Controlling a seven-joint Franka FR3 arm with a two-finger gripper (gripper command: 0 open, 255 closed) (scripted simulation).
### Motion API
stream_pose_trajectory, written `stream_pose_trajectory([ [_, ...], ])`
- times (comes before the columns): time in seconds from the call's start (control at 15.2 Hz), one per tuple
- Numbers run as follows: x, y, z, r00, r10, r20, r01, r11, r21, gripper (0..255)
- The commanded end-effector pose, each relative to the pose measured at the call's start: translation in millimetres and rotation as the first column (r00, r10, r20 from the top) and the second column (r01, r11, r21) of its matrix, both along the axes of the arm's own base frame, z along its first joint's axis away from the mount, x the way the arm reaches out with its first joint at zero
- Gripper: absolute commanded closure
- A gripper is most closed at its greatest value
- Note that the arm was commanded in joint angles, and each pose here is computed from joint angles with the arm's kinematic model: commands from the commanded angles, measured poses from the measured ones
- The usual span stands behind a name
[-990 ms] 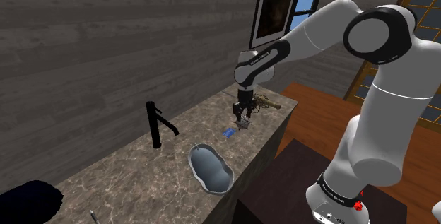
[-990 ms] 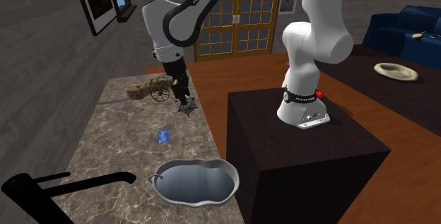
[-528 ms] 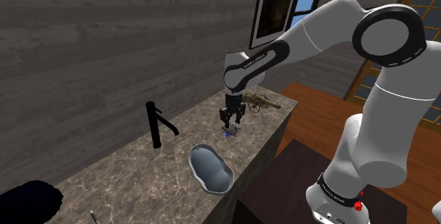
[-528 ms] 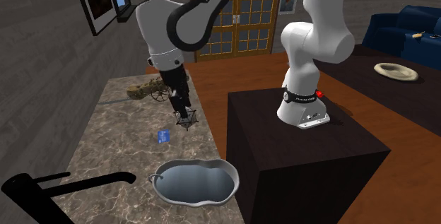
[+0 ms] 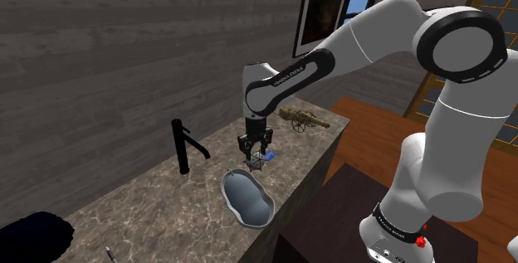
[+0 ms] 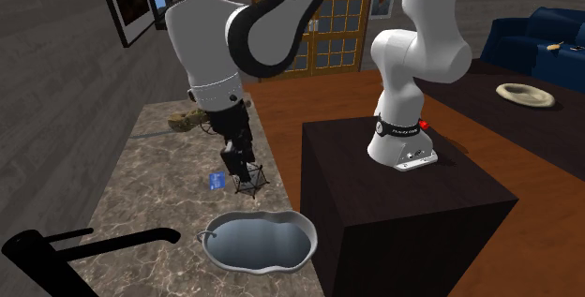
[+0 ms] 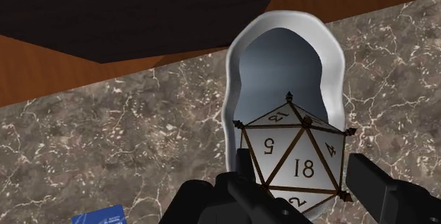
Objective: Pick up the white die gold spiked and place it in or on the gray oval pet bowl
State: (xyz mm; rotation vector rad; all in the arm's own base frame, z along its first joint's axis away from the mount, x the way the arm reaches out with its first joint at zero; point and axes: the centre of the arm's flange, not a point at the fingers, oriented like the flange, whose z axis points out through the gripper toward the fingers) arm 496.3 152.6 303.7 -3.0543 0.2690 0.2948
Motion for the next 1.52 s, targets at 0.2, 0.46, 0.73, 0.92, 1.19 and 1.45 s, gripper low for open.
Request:
stream_pose_trajectory([
  [0.2,-3.1,43.2,-6.2,1.0,-0.001,0.0,0.001,1.0,0.0,255],
  [0.46,-3.1,43.2,-27.3,1.0,-0.001,0.0,0.001,1.0,0.0,255],
  [0.73,-3.1,43.2,-48.5,1.0,-0.001,0.0,0.001,1.0,0.0,255],
  [0.92,-3.1,43.2,-64.3,1.0,-0.001,0.0,0.001,1.0,0.0,255],
  [1.19,-3.1,43.2,-85.4,1.0,-0.001,0.0,0.001,1.0,0.0,255],
  [1.45,-3.1,43.2,-97.4,1.0,-0.001,0.0,0.001,1.0,0.0,255],
])
